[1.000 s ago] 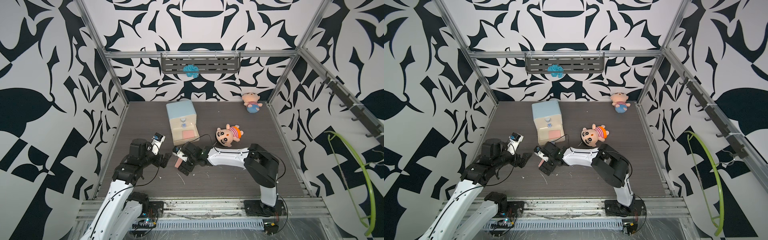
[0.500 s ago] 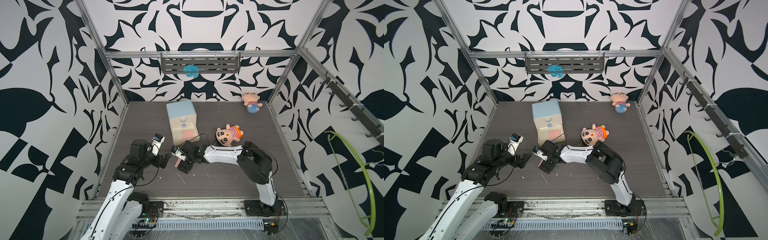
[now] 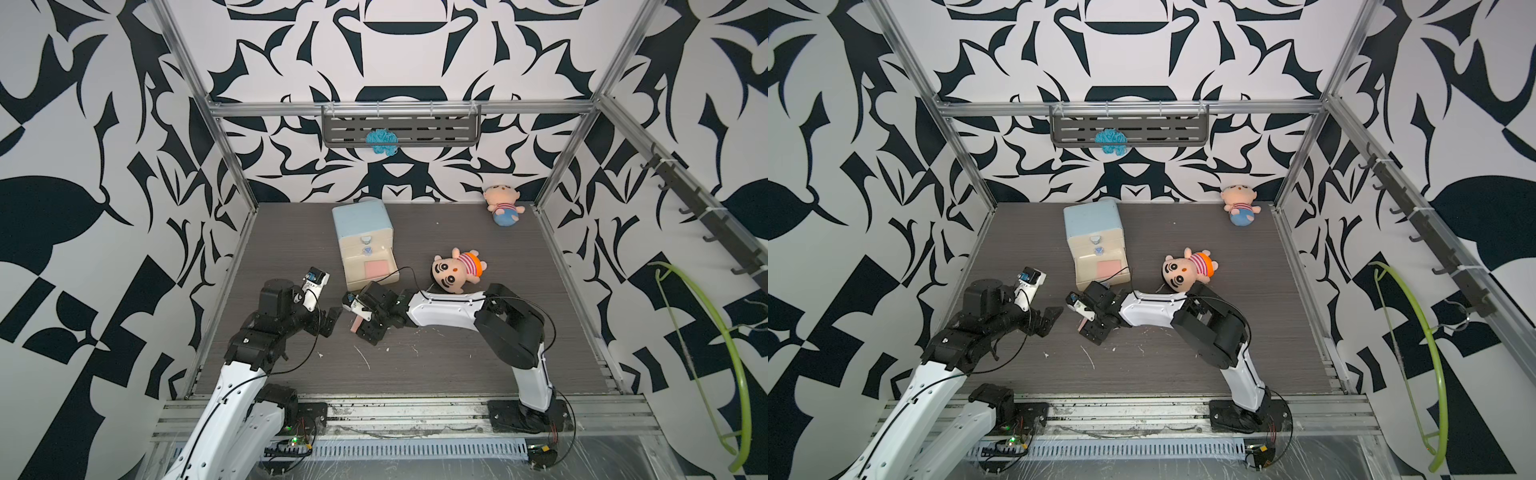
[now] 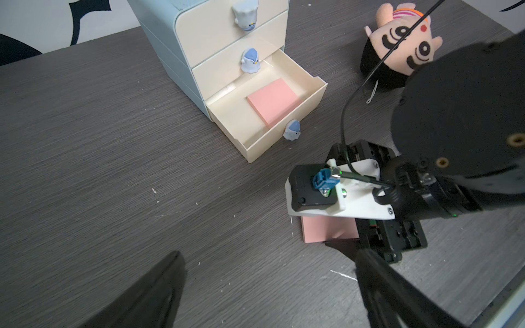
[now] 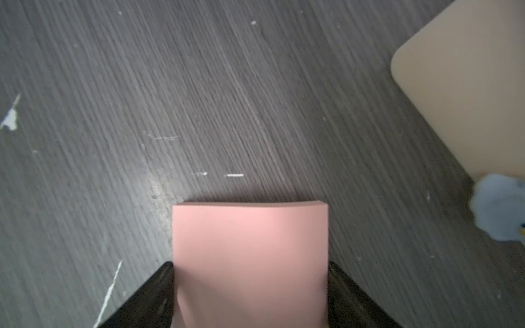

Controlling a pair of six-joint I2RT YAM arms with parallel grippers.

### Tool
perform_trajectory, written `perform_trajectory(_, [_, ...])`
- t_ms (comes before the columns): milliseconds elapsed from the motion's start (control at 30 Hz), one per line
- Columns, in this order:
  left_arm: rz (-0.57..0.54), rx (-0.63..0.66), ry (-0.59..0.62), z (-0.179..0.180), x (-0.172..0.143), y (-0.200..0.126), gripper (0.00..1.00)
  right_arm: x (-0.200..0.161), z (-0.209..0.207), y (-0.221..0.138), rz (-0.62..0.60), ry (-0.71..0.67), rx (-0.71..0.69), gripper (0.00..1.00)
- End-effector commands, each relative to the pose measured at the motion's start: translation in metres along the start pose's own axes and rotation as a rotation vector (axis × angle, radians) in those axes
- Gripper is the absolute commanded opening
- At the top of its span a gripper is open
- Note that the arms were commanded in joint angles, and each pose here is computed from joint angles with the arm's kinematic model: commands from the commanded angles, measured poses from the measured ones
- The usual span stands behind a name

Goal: Please put the sticky notes in the drawer by color
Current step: Pick up the sticky notes from the center of the board, then place the sticky notes in the drawer.

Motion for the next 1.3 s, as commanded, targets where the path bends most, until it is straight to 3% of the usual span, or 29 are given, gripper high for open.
perform_trajectory(0, [0.012, -0.005, 0.003, -0.001, -0.006, 0.001, 0.99, 0.002, -0.006, -0.018, -0.008, 0.014, -0.045, 0.80])
perform_trajectory(633, [-0.038, -0.068, 0.032, -0.010, 0.008, -0.002, 0.99, 0.033, -0.028, -0.071, -0.229, 0.190, -0.048, 0.78])
perform_trajectory(967, [-0.046, -0.045, 0.036, -0.009, 0.004, -0.009, 0.99, 0.095, -0.064, -0.096, -0.435, 0.306, -0.069, 0.75])
perform_trajectory(1267, [-0.042, -0.041, 0.062, -0.010, 0.001, -0.011, 0.99, 0.149, -0.094, -0.078, -0.529, 0.323, -0.114, 0.74])
Point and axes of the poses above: each gripper's point midway between its finger pads, its own y axis out along the fingers, its own z axis along the line the jaws close on, x = y × z, the point moved 2 cm from there along -y, back along the fingers
